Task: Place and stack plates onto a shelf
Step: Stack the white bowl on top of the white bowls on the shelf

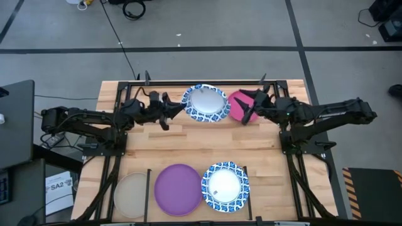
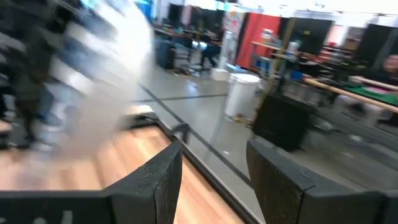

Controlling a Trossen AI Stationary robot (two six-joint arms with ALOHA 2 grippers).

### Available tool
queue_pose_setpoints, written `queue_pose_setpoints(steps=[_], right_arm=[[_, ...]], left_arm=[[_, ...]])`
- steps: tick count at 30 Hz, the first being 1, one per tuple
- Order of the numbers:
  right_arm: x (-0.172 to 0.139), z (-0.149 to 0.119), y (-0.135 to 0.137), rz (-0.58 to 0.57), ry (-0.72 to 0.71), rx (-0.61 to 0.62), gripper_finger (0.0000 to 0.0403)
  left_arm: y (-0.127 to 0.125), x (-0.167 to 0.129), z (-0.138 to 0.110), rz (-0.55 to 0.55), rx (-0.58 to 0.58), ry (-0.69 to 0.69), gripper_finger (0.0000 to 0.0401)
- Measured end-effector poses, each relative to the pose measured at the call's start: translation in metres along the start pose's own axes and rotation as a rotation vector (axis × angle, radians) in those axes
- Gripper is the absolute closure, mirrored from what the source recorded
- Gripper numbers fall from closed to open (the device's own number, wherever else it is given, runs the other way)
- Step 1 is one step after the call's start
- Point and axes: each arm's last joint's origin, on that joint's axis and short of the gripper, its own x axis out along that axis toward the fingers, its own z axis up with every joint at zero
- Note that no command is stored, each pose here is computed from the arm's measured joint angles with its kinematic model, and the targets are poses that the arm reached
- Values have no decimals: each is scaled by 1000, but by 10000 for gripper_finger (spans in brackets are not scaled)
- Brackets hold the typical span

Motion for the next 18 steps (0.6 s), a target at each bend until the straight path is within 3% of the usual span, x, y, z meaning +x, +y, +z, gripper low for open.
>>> queue_pose_setpoints(steps=[6,18], right_arm=[[-6,-4,-8,-124,64,-46,218],[0,-19,-22,-211,188,-128,218]], left_arm=[[-5,0,0,-78,-198,22,392],[-35,-3,-13,-182,-503,116,392]])
